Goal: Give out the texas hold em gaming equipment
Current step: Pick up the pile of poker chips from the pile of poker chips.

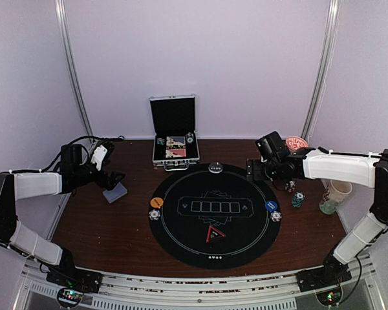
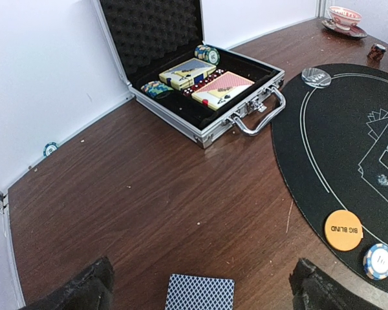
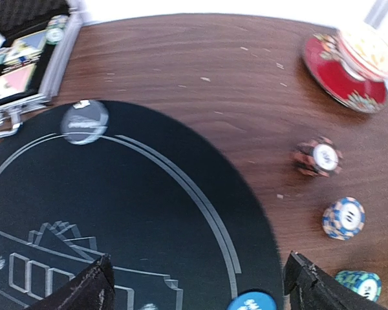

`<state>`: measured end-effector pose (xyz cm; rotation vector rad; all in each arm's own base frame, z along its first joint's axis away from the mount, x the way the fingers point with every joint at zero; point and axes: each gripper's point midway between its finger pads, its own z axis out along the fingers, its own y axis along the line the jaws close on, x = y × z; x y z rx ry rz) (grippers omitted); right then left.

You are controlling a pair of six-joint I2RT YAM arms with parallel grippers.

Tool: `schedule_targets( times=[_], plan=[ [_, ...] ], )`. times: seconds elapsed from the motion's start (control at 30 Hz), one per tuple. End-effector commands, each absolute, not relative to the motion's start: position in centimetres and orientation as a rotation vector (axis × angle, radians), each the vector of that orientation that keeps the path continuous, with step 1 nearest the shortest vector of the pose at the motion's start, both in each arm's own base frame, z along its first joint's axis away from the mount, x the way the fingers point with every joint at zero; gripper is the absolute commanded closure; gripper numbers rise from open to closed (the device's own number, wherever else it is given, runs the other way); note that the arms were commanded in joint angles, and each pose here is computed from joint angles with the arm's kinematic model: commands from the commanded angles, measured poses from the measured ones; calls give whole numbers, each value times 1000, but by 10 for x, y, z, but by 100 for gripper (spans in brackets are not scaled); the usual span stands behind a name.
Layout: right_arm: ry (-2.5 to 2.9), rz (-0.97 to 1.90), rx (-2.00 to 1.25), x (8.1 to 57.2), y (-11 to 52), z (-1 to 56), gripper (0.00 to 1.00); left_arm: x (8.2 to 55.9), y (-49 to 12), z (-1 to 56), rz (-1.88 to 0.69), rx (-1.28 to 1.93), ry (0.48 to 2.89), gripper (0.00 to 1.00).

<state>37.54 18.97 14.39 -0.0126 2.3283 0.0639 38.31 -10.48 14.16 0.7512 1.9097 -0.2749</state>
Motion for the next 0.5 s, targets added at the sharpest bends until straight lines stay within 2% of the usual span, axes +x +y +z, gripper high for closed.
schedule_targets(
  times=[0.0,0.23,0.47],
  plan=[
    [2301,21,139,384,145,139,8,386,-104,147,-265,739,1877,2],
    [2318,-109,281,389,86,112,10,386,-104,145,-268,743,1882,2],
    [2259,-245,399,386,50,110,11,386,-105,144,-275,745,1880,2]
  ],
)
